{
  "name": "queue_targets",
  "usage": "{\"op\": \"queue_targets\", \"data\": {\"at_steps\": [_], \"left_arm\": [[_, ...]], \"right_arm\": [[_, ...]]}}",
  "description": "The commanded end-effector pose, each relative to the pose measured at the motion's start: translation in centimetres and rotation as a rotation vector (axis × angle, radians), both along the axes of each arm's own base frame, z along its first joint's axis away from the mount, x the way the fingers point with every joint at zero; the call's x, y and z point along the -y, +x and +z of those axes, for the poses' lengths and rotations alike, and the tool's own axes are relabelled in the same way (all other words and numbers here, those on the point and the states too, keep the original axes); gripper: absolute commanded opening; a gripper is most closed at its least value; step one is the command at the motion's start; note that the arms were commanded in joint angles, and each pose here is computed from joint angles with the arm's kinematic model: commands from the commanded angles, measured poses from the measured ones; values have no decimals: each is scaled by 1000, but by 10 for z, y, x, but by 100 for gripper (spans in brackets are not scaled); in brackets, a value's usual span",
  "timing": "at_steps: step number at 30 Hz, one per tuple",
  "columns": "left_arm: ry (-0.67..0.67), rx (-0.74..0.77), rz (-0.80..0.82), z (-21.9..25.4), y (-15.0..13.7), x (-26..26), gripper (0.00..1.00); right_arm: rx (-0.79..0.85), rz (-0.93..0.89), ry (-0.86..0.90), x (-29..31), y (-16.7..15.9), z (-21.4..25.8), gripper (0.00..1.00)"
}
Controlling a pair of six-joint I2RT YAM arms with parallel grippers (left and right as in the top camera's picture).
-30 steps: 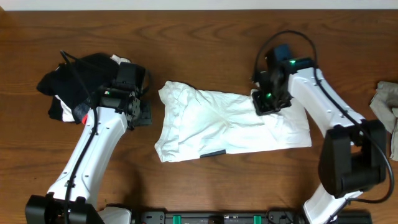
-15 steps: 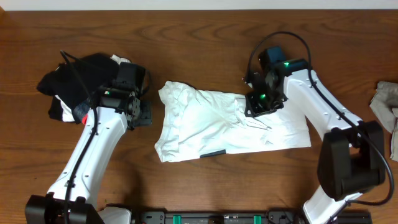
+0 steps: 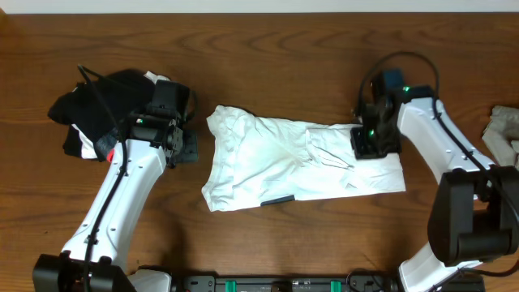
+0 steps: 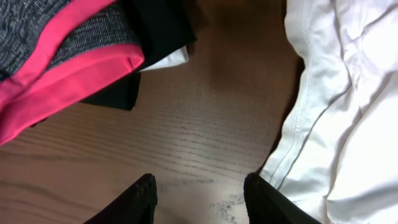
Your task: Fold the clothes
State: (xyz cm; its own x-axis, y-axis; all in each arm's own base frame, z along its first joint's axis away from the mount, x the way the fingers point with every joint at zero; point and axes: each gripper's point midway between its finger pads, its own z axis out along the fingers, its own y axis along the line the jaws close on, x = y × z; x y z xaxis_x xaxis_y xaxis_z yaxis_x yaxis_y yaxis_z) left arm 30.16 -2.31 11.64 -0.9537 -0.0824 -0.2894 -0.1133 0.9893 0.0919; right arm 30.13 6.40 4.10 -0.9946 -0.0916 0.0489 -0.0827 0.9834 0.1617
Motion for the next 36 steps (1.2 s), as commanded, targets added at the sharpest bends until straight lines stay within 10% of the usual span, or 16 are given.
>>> {"op": "queue_targets", "data": {"at_steps": [1, 10, 23, 28, 36], "left_arm": [[8, 28, 1, 8, 4, -3, 48], [8, 28, 1, 8, 4, -3, 48], [-50, 2, -15, 4, -1, 7, 49], [-275, -74, -74, -21, -14, 47, 54], [-364, -73, -99, -67, 1, 65, 68]], "right_arm": [[-61, -42, -15, -2, -20, -22, 3], [-48, 184, 467, -117, -43, -11, 2], [285, 175, 374, -92, 17, 51, 2], [400, -49, 269, -32, 43, 78, 33], [403, -217, 256, 23, 45, 83, 40]]}}
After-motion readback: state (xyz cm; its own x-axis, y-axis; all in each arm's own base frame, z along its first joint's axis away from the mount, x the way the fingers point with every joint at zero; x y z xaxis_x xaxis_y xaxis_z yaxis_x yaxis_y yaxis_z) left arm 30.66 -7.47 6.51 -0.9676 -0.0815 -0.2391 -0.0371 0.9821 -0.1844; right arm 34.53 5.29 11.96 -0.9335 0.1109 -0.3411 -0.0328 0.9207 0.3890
